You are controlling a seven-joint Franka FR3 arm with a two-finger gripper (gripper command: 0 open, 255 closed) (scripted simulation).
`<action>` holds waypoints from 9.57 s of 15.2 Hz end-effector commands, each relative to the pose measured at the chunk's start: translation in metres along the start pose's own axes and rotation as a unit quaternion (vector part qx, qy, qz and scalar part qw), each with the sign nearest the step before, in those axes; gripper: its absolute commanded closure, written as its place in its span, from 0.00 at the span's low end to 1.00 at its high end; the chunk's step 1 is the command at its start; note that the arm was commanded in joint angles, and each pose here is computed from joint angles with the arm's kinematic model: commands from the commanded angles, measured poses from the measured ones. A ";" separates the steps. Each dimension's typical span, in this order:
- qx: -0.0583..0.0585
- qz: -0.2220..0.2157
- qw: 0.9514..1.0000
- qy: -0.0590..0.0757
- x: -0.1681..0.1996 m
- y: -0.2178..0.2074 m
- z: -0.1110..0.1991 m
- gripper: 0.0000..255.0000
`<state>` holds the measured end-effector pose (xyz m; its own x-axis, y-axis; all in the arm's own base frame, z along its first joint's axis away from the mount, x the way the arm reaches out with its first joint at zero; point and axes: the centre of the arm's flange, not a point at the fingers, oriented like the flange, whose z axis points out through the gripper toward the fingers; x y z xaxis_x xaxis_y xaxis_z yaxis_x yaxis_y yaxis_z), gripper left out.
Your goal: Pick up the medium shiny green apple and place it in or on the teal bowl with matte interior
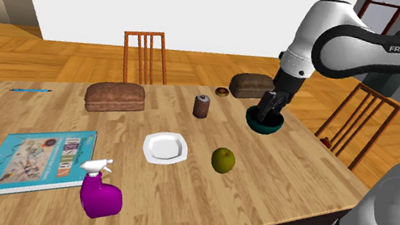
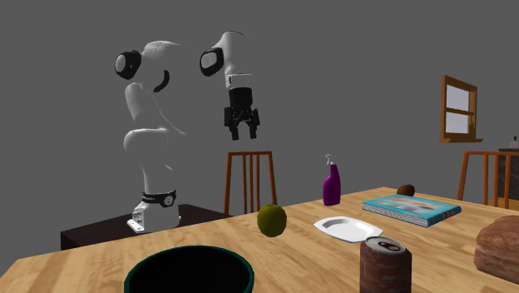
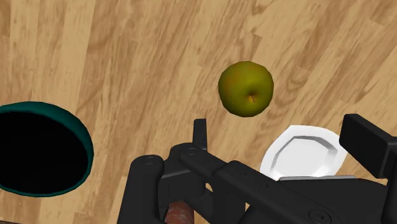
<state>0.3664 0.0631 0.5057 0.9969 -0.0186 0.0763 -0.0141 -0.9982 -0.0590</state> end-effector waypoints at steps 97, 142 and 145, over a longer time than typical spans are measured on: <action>0.006 -0.022 1.000 -0.002 0.147 0.284 -0.033 1.00; 0.006 -0.022 1.000 -0.002 0.150 0.353 0.091 0.00; 0.006 -0.022 1.000 -0.002 0.150 0.354 0.052 0.00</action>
<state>0.5180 -0.2879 0.4321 0.9967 0.0265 0.0768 0.0316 -0.9973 -0.0667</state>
